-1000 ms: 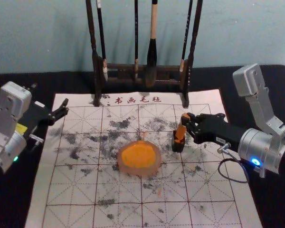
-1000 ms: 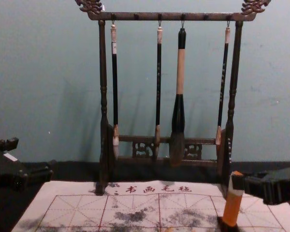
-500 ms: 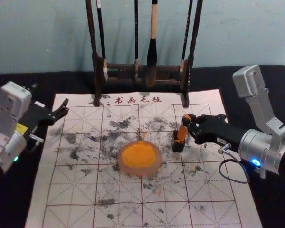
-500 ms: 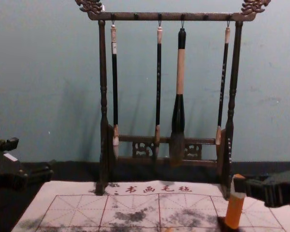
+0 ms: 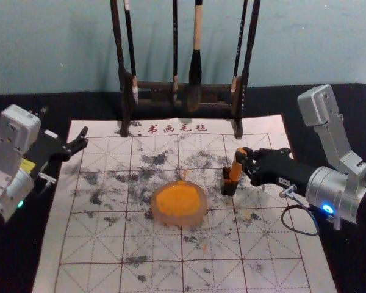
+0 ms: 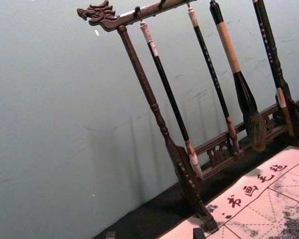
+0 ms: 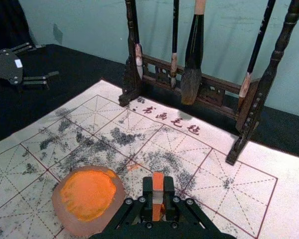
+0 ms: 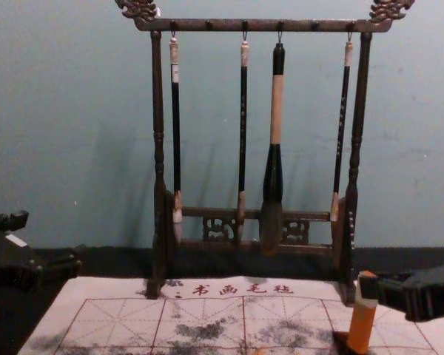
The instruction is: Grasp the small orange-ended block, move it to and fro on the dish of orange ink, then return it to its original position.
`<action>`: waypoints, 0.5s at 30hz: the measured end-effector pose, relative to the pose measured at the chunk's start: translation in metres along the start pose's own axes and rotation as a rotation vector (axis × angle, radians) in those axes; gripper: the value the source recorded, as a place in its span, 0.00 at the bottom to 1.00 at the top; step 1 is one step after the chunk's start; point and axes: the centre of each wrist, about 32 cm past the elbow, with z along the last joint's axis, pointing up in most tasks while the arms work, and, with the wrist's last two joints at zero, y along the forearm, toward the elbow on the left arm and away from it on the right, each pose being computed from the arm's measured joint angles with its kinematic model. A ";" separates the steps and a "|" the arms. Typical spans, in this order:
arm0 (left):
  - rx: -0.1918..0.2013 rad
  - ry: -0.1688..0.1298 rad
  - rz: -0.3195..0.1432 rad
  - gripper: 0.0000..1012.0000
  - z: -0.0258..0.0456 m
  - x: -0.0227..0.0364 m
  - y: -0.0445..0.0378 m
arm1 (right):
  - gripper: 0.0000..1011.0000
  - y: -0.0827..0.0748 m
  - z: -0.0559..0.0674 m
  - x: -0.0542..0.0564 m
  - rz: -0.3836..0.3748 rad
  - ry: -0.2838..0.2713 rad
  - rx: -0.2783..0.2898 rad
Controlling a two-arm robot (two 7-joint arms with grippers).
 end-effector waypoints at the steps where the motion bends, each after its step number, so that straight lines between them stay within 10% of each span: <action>1: 0.000 0.000 0.000 0.99 0.0000 0.0000 0.0000 | 0.12 0.000 0.000 0.000 0.000 0.000 -0.001; 15: 0.000 0.000 0.000 0.99 0.0000 0.0000 0.0000 | 0.12 0.005 -0.003 0.001 -0.003 0.005 -0.014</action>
